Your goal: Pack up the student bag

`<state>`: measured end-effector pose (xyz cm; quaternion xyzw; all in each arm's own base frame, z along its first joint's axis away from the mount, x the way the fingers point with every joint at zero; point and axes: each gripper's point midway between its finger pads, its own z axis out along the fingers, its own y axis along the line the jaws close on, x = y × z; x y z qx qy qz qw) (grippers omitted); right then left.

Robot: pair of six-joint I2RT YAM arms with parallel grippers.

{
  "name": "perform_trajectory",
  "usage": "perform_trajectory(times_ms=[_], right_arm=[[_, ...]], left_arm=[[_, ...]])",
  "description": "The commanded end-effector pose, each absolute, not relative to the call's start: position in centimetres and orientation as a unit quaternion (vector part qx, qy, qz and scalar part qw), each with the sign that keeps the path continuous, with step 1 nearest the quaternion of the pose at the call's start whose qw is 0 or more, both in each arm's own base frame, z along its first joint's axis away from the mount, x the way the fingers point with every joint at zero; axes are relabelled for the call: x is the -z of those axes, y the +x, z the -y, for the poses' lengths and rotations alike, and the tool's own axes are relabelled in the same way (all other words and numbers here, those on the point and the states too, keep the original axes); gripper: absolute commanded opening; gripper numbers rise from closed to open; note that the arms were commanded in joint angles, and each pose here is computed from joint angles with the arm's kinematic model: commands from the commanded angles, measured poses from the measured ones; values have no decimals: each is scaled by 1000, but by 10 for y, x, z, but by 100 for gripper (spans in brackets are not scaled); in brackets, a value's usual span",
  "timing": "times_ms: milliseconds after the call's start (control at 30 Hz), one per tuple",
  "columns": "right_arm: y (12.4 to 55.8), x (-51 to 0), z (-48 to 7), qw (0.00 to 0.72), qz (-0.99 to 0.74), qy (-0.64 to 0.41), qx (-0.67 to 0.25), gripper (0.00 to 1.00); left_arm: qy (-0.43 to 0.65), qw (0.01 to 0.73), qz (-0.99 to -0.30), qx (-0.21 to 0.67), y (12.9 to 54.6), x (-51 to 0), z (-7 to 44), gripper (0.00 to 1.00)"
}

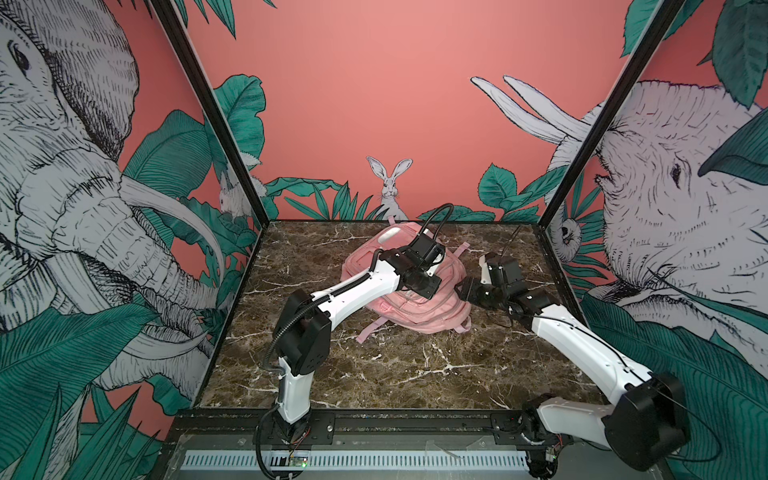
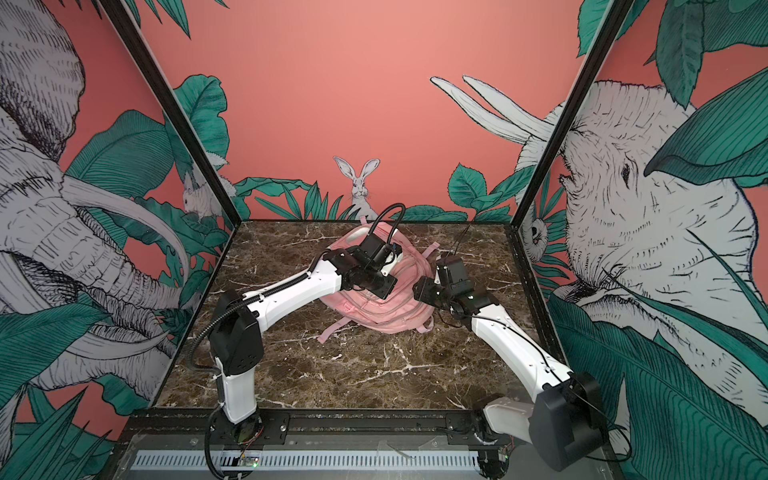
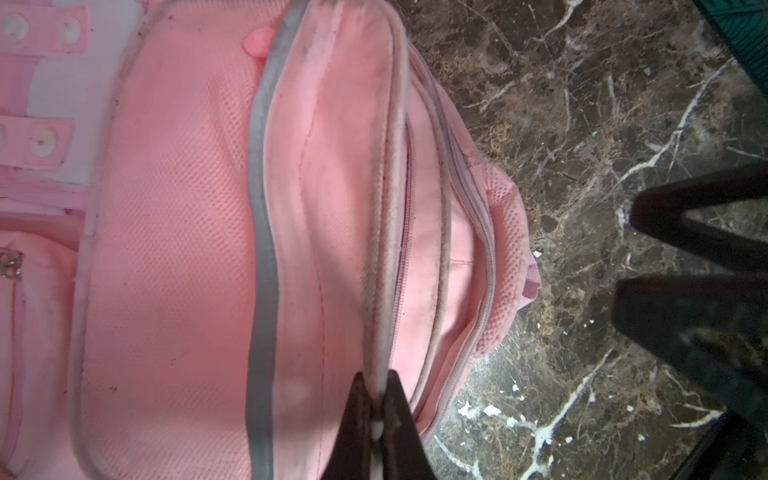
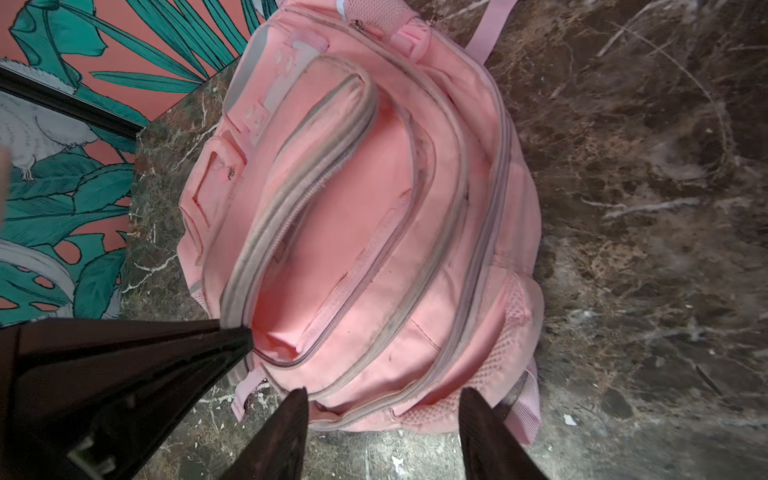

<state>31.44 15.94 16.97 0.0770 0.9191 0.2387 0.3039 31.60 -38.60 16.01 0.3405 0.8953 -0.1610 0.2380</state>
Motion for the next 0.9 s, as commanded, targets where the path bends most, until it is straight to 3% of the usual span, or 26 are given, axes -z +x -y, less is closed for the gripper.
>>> perform_trajectory(times_ms=[0, 133, 233, 333, 467, 633, 867], right_arm=[[310, -170, -152, 311, -921, 69, -224, 55], [307, -169, -152, 308, -922, 64, -225, 54], [306, -170, -153, 310, -921, 60, -227, 54], [306, -171, -153, 311, -922, 58, -226, 55], [307, -173, -153, 313, -921, 55, -226, 57], [308, -177, -156, 314, -920, 49, -229, 58], [306, -177, -167, 312, -920, 33, -237, 59]], left_arm=[[363, 231, -880, 199, 298, -162, 411, 2], [372, 224, -879, 199, 293, -155, 418, 9], [373, 218, -880, 196, 292, -150, 419, 25], [371, 224, -882, 187, 294, -151, 415, 48], [368, 245, -878, 181, 297, -164, 409, 63], [350, 281, -875, 180, 305, -192, 393, 70], [281, 327, -886, 168, 333, -221, 332, 72]])
